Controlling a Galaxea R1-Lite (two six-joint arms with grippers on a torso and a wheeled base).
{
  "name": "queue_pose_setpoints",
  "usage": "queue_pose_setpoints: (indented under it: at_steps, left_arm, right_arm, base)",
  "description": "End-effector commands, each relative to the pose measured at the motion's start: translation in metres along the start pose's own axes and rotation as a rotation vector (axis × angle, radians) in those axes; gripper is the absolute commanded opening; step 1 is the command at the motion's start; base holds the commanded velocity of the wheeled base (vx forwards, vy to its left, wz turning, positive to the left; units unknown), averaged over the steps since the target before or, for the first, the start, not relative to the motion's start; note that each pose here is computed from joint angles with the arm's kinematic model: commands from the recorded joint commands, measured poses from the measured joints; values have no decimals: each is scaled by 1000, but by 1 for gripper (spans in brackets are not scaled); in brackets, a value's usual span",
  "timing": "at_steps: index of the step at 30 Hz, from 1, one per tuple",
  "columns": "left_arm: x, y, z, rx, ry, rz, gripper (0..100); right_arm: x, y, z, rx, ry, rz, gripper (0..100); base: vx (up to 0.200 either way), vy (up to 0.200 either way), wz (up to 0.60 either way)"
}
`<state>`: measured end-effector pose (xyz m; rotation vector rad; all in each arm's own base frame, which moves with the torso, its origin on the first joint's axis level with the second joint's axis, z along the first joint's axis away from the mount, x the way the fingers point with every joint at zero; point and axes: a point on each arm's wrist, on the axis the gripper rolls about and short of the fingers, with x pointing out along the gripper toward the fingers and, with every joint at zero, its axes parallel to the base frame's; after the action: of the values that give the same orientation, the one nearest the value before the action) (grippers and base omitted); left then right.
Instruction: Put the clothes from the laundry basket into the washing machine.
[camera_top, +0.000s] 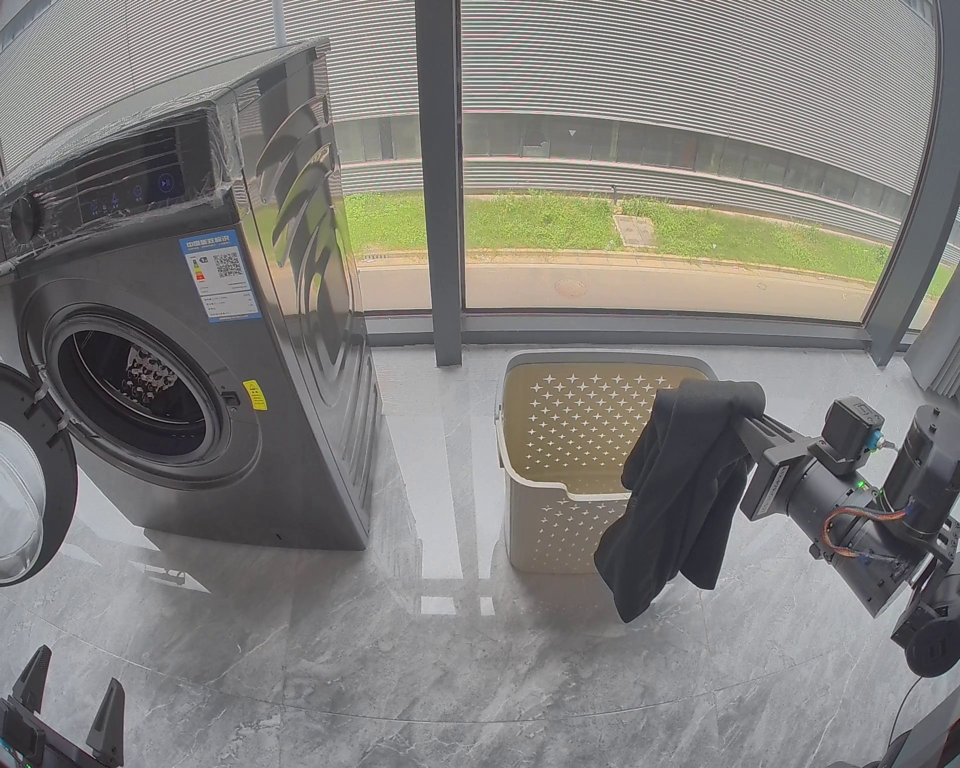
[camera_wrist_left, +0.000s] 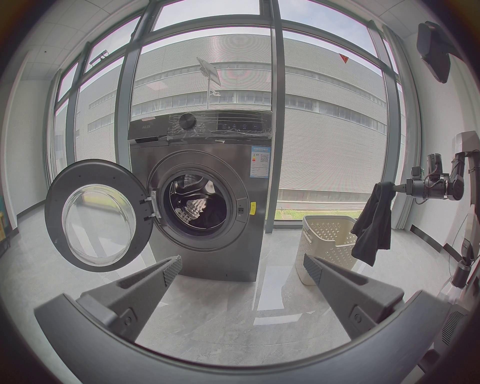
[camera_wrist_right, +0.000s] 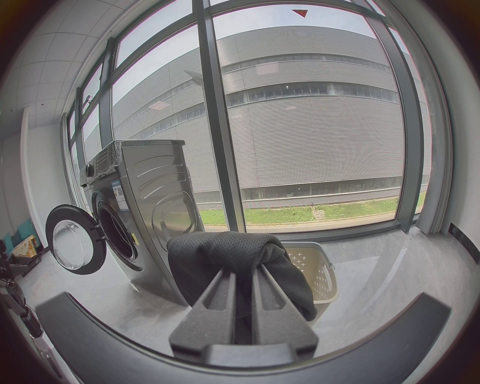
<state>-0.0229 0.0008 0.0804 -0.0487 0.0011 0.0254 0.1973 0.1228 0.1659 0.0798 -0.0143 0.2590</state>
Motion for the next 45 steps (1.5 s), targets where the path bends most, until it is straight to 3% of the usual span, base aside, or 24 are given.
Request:
queue_pose_setpoints:
  at_steps: [1,34,40,45]
  left_arm:
    - [0,0,-4,0,-2,1,100]
    - [0,0,-4,0,-2,2,100]
    - [0,0,-4,0,-2,2,100]
    - [0,0,-4,0,-2,2,100]
  right_arm:
    - [0,3,3,7,-12,17,0]
    - [-3,11,0,24,-3,58,0]
    - [-3,10,0,23,0,58,0]
    - [-3,10,-1,22,2,59,0]
  base:
    - [0,200,0]
    - [0,200,0]
    - [0,0,0]
    - [-200,0,0]
